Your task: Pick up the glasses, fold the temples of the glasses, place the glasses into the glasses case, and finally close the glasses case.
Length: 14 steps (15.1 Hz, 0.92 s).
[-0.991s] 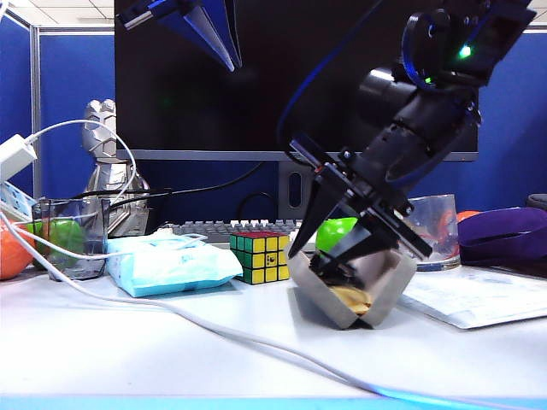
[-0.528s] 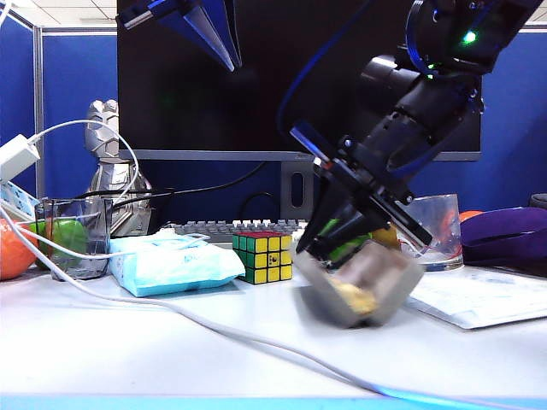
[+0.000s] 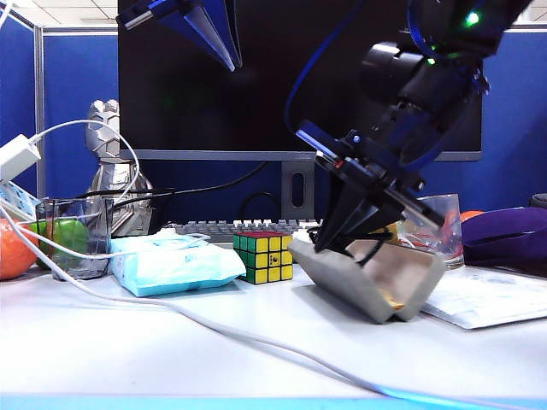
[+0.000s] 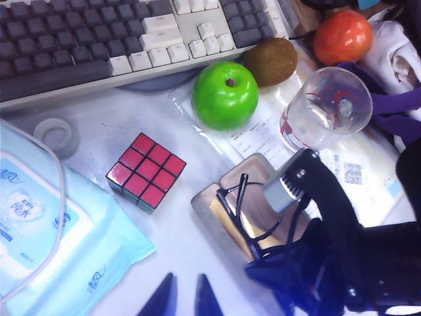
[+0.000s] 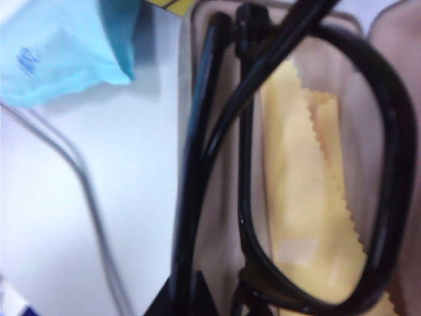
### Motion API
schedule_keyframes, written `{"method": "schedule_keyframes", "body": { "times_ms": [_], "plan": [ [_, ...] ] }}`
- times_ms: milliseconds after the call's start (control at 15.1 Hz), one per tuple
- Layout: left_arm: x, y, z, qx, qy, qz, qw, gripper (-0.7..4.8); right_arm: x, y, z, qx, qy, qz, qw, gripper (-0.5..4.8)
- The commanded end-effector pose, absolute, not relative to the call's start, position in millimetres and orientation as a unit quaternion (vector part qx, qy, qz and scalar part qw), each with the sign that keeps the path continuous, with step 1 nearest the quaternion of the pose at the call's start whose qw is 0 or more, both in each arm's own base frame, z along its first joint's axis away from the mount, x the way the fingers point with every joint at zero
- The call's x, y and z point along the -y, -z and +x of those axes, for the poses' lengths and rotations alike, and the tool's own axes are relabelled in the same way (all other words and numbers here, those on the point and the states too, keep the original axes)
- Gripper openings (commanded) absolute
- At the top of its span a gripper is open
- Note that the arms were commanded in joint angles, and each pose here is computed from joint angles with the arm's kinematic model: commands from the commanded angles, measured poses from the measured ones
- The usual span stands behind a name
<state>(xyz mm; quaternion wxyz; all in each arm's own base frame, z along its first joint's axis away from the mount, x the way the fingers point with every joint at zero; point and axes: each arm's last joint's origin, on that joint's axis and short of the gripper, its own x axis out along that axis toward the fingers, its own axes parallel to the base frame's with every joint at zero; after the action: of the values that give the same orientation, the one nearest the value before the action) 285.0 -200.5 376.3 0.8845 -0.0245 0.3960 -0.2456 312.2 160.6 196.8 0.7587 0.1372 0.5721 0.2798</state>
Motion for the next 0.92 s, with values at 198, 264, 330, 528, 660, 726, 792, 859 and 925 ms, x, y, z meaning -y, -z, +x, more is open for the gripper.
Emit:
{"method": "schedule_keyframes", "body": {
  "times_ms": [198,264,330,528,660,726,792,859,925],
  "plan": [
    [200.1,-379.9,284.2,-0.387,0.249,-0.026,0.888,0.52,-159.3,-208.8,316.4,-0.555,-0.285,0.106,0.774,0.94],
    [200.2,-379.8,284.0,-0.387,0.251,-0.026,0.887,0.52,-159.2,-210.3,317.3,-0.553,-0.281,0.103,0.777,0.95],
    [200.2,-379.9,284.0,-0.388,0.253,-0.027,0.886,0.52,-159.2,-210.6,317.7,-0.551,-0.283,0.101,0.779,0.95],
    [200.2,-379.7,283.8,-0.389,0.253,-0.027,0.885,0.52,-157.1,-208.8,316.3,-0.555,-0.272,0.077,0.782,0.88],
    [200.3,-379.7,283.8,-0.389,0.254,-0.027,0.885,0.52,-156.6,-208.4,315.8,-0.558,-0.269,0.074,0.782,0.73],
    [200.4,-379.7,283.7,-0.390,0.256,-0.028,0.884,0.52,-156.7,-208.4,316.0,-0.557,-0.269,0.074,0.782,0.73],
    [200.4,-379.7,283.7,-0.390,0.256,-0.028,0.884,0.52,-156.5,-207.8,316.3,-0.557,-0.265,0.072,0.784,0.73],
    [200.4,-379.7,283.7,-0.390,0.256,-0.028,0.884,0.52,-156.4,-207.6,316.6,-0.556,-0.262,0.070,0.786,0.73],
    [200.4,-379.7,283.7,-0.390,0.257,-0.029,0.884,0.52,-156.7,-207.9,317.1,-0.553,-0.263,0.070,0.787,0.76]
  ]
}}
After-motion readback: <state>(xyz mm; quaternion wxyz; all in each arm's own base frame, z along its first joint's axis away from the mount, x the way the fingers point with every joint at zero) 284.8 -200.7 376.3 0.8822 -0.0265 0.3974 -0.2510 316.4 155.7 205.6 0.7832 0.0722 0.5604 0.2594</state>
